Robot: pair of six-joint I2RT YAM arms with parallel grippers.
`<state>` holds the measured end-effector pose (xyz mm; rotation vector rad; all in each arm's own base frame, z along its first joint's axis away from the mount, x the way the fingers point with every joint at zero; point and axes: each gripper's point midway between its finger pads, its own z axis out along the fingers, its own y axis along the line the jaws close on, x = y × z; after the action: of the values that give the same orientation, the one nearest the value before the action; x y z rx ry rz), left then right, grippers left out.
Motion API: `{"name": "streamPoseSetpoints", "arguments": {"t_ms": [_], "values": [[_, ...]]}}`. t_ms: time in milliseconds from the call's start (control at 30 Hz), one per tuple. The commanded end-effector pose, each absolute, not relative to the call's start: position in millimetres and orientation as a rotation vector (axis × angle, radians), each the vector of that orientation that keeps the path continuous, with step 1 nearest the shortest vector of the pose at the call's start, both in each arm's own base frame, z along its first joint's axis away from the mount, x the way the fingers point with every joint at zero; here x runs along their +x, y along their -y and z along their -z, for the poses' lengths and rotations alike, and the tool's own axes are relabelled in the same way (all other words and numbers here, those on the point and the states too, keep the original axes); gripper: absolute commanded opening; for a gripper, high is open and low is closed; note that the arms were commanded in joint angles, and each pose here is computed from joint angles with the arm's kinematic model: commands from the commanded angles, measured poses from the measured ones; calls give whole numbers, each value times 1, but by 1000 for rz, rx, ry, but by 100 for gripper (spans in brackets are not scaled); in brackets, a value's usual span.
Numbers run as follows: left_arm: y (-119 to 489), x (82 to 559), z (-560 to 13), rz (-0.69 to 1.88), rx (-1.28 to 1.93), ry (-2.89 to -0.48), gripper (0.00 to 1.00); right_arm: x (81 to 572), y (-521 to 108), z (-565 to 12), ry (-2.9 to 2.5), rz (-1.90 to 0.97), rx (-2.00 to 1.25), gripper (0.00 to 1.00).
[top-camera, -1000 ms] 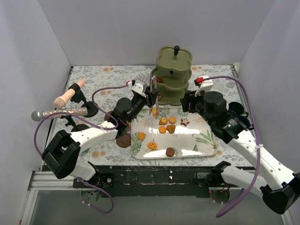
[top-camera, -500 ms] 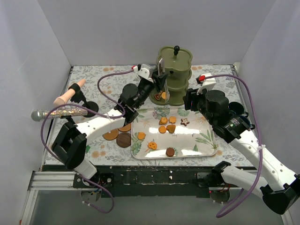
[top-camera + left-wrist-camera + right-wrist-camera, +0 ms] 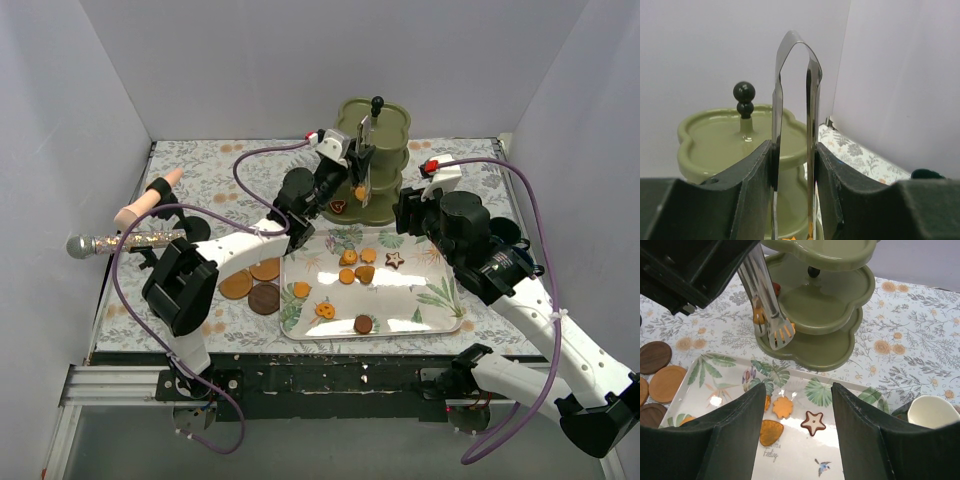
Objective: Serve the afternoon tea
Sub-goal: Place the desert on the desert table.
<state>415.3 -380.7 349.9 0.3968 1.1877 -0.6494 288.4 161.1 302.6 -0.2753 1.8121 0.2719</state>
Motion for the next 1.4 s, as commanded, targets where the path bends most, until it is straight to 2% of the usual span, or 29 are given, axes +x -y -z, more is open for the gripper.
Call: {"name": "streamPoseSetpoints", "arguments": {"t_ms": [0,800,1200,1367], "values": [[377,408,-409,664,364,-1028,34,294,-157,-334,-1729,-260,-247,64],[382,440,-414,590,322,-907,34,300,-156,-328,-1732,-232,-264,64],[384,446,-406,576,326,-924,43,302,-157,-325,-1741,-233,-270,64],[383,445,-408,576,323,-915,40,301,-157,-325,-1742,-234,-270,64]]}}
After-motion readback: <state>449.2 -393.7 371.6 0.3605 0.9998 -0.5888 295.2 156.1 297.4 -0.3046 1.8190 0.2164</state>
